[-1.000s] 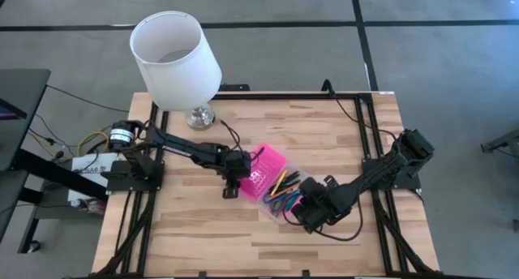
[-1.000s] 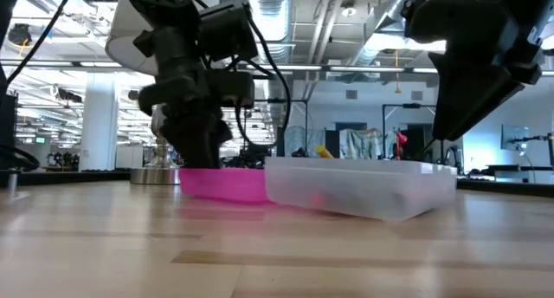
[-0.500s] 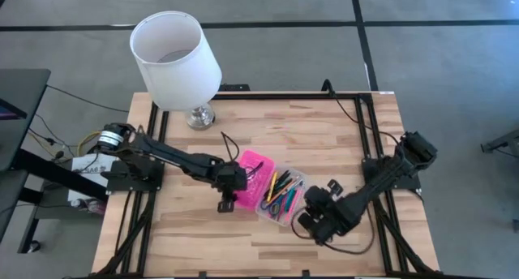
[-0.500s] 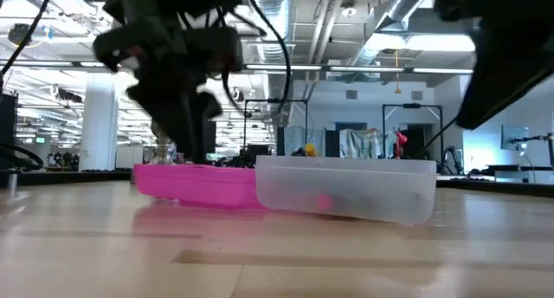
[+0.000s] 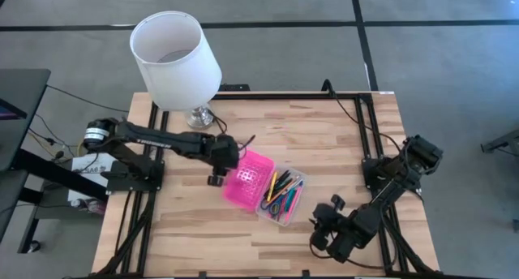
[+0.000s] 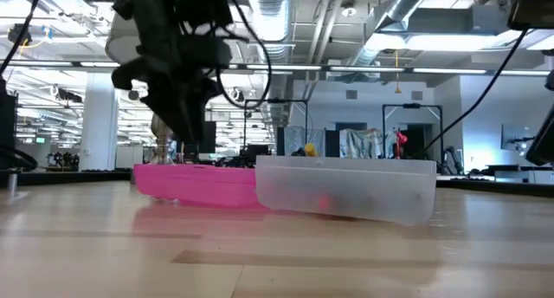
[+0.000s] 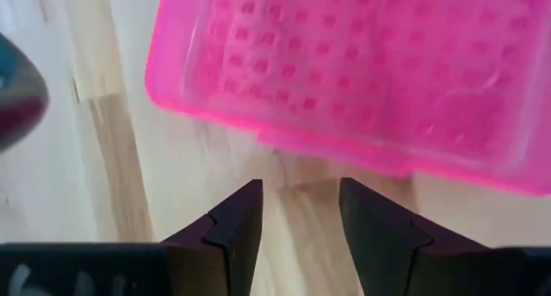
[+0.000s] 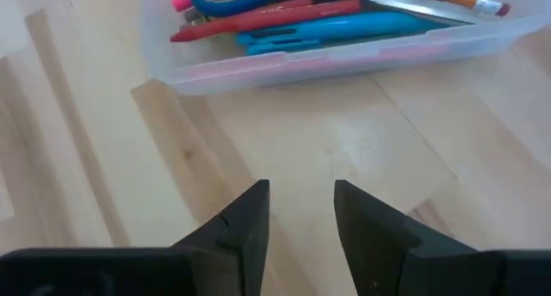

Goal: Pick & place school supplies into a supply box
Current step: Close the pink supply box

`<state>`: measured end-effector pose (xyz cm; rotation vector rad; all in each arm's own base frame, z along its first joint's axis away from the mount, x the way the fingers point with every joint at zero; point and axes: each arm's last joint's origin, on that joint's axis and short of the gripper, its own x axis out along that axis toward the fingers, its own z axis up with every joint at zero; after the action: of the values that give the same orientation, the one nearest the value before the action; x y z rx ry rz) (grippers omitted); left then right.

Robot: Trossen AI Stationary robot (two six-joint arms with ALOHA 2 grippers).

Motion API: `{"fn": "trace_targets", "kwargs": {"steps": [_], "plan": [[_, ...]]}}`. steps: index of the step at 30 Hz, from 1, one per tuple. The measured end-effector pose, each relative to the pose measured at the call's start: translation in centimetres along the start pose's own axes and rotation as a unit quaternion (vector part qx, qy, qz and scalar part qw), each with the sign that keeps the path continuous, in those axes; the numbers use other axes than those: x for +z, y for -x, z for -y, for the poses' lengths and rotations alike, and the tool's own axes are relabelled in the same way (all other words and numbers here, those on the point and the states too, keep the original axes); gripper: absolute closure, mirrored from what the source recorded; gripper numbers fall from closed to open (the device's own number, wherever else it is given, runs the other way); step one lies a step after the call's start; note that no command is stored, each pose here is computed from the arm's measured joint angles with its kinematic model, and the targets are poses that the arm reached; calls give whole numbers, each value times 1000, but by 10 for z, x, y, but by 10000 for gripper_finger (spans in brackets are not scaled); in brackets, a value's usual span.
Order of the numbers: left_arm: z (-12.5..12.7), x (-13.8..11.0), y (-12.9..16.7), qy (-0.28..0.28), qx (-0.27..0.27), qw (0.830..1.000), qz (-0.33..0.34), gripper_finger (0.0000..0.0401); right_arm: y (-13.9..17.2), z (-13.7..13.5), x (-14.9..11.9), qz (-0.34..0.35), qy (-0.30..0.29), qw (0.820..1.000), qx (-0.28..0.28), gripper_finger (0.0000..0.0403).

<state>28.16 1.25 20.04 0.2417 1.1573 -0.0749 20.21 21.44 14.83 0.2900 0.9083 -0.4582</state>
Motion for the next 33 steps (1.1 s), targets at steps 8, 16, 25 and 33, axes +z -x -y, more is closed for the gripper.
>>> {"fn": "trace_targets", "kwargs": {"steps": [8,16,25,33], "plan": [[-19,-17,-8,-26,-39,999,-7,250,-24,15,-1,-12,32,999,3,278],[-14,-19,-11,-38,-45,998,-5,250,-39,20,12,-12,64,998,11,278],[-5,-33,-24,-43,-35,998,-18,250,-51,33,18,-25,75,997,-11,278],[3,-27,-29,-58,-20,998,28,250,-55,37,13,-27,80,996,3,278]]}}
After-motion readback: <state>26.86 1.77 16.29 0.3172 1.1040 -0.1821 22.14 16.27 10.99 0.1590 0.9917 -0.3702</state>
